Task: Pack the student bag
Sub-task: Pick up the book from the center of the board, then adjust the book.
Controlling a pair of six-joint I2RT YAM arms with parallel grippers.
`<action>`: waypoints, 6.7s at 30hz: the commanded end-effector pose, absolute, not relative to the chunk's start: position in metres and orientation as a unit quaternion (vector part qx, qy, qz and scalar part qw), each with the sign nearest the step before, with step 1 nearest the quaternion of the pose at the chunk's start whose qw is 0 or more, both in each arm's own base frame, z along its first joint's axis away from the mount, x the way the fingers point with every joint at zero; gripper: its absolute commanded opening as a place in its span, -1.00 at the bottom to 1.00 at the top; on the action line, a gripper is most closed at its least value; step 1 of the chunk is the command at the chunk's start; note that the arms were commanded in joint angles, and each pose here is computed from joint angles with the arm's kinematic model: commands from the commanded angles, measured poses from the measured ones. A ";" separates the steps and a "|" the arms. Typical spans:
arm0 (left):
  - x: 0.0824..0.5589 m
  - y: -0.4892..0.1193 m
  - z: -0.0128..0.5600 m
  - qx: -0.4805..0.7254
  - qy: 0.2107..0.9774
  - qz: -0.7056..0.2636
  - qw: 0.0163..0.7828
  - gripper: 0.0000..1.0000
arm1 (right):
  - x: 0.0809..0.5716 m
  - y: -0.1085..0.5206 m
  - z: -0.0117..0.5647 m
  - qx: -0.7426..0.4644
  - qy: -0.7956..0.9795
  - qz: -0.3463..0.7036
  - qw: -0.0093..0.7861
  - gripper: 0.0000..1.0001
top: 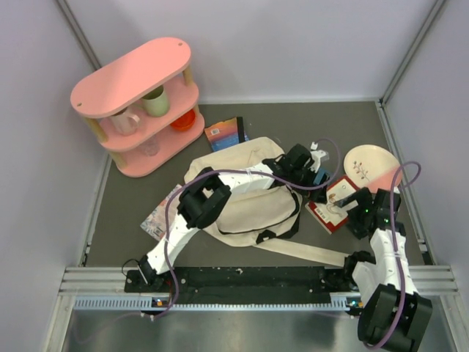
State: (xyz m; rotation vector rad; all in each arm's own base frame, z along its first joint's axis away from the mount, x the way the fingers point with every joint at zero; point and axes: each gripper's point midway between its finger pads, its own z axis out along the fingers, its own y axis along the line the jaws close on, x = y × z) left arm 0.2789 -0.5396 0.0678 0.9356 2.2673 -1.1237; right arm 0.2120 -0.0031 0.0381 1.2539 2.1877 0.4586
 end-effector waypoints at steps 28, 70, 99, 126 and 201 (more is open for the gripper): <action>0.216 -0.567 0.105 0.360 0.717 -0.591 0.081 0.15 | 0.218 0.008 0.021 0.455 0.822 0.207 0.274 0.54; 0.274 -0.430 0.288 0.289 0.749 -0.504 0.318 -1.00 | 0.252 0.048 0.249 0.257 0.766 0.369 0.460 0.94; 0.229 -0.352 0.083 0.206 0.890 -0.380 0.148 0.98 | 0.223 0.155 0.102 0.213 0.844 0.441 0.217 0.79; 0.189 -0.403 0.106 0.231 0.831 -0.495 0.109 0.24 | 0.205 0.179 0.094 0.208 0.817 0.512 0.163 0.08; 0.291 -0.314 0.276 0.063 0.680 -0.580 0.445 -1.00 | 0.250 0.174 0.203 0.090 0.778 0.512 0.353 0.96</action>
